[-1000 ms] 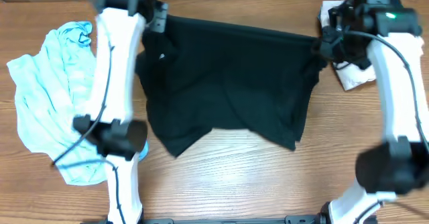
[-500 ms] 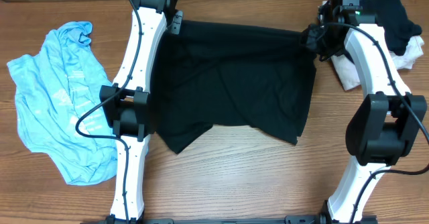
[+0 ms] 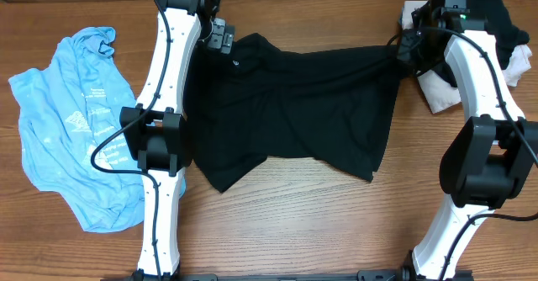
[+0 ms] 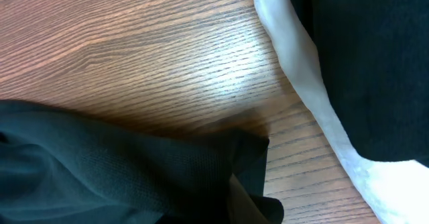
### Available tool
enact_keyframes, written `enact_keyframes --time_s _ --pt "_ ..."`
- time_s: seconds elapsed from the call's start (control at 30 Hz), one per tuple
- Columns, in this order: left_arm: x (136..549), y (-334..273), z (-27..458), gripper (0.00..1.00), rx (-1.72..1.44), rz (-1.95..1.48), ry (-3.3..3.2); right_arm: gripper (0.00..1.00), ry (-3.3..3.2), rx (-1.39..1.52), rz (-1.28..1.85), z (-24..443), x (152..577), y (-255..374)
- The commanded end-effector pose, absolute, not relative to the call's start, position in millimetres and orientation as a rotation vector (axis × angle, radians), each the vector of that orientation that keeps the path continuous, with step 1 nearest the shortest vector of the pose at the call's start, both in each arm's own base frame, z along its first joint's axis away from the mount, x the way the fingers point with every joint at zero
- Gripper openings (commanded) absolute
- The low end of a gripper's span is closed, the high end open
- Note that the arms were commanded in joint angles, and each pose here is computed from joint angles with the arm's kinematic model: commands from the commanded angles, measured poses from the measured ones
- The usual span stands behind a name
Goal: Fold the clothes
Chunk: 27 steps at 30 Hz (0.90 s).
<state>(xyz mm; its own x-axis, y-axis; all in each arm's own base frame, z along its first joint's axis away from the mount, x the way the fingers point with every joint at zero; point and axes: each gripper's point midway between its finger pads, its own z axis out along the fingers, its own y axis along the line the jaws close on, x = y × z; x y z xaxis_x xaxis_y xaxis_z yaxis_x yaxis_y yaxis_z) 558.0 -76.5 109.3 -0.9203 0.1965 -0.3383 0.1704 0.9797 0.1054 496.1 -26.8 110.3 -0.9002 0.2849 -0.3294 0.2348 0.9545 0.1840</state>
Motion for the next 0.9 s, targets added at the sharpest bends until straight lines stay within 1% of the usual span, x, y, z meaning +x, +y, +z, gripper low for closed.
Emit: enact_keyframes --time_s 0.0,0.17,0.33,0.53,0.6,0.7,0.77,0.83,0.87 --pt "560 -107 118 0.99 0.448 -0.087 2.715 0.12 2.733 0.377 0.179 115 498 -31" --pt "561 -131 118 1.0 0.633 -0.191 2.647 0.12 2.739 0.378 0.179 115 496 -30" --pt "555 -143 94 0.98 0.702 -0.261 2.678 0.12 2.745 0.38 0.179 114 495 -30" --pt "546 -147 68 0.88 0.719 -0.318 2.739 0.12 2.749 0.381 0.179 114 494 -30" --pt "547 -147 68 0.82 0.719 -0.317 2.738 0.12 2.749 0.381 0.179 114 494 -30" --pt "548 -149 69 0.76 0.721 -0.331 2.726 0.12 2.75 0.381 0.179 114 494 -30" --pt "547 -152 68 0.67 0.73 -0.347 2.723 0.12 2.75 0.382 0.179 114 493 -30" --pt "547 -153 68 0.43 0.733 -0.346 2.722 0.12 2.75 0.382 0.179 114 493 -30" --pt "547 -154 69 0.36 0.733 -0.347 2.72 0.12 2.751 0.382 0.179 114 493 -30"
